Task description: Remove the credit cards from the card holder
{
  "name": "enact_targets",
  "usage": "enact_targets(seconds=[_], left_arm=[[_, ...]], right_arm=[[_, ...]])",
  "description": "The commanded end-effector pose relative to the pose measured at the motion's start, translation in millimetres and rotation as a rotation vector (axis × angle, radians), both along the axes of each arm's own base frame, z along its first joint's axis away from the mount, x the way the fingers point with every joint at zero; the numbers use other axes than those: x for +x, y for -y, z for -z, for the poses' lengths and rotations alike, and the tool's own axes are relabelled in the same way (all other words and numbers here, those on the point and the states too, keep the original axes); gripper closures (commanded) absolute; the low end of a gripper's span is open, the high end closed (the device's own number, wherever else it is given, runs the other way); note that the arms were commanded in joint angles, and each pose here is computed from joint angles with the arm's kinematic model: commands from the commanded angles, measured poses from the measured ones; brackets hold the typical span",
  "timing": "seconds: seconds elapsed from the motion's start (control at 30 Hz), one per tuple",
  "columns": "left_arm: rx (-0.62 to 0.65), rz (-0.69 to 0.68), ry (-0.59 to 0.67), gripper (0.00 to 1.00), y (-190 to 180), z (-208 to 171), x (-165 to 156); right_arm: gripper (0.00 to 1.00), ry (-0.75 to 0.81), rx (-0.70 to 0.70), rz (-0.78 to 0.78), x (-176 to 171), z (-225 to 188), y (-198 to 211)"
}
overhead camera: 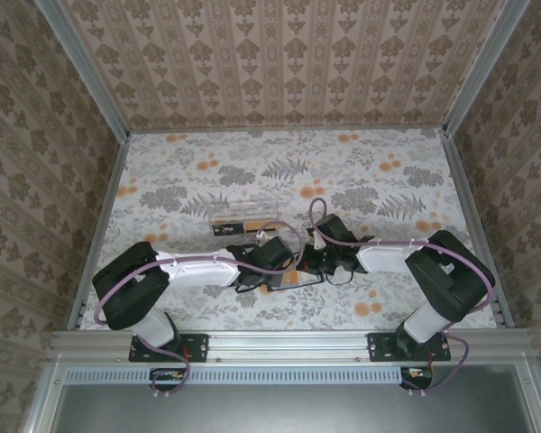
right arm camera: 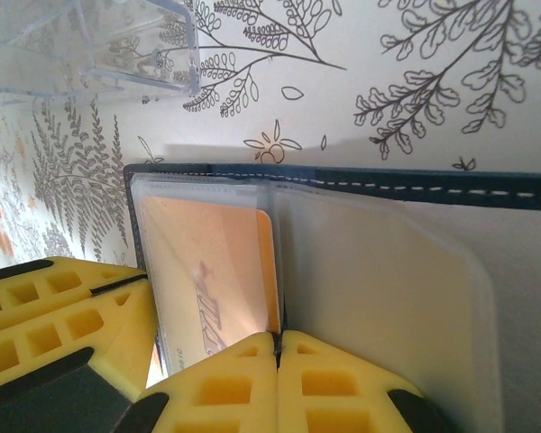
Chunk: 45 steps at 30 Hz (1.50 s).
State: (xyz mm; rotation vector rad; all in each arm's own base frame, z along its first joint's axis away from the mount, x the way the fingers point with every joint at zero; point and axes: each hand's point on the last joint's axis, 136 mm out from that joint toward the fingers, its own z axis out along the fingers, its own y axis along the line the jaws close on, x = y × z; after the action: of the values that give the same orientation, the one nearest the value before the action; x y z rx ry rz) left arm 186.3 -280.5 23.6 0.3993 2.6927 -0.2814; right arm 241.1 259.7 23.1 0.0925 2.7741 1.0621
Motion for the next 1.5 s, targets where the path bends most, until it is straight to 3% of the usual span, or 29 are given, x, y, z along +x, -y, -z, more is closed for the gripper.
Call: enact_targets(seconds=[0.0, 0.4, 1.0, 1.23, 1.47], left_arm=[[0.105, -0.015, -0.05, 0.89, -20, 19, -10], [0.104, -0.009, -0.053, 0.89, -20, 18, -10], [-0.019, 0.035, 0.057, 0.88, 9, -46, -1], [-0.035, 0.077, 0.044, 0.88, 34, -39, 4], [0.015, 0.059, 0.007, 0.89, 29, -17, 1]], right_arm=[[0.96, -0.058, -0.04, 0.038, -8, 14, 17], [0.99, -0.054, -0.033, 0.061, -6, 9, 28], [1.0, -0.057, -0.014, 0.046, -7, 10, 22], [1.0, -0.059, -0.016, 0.047, -6, 11, 22], [0.97, -0.057, -0.013, 0.042, -6, 10, 21]])
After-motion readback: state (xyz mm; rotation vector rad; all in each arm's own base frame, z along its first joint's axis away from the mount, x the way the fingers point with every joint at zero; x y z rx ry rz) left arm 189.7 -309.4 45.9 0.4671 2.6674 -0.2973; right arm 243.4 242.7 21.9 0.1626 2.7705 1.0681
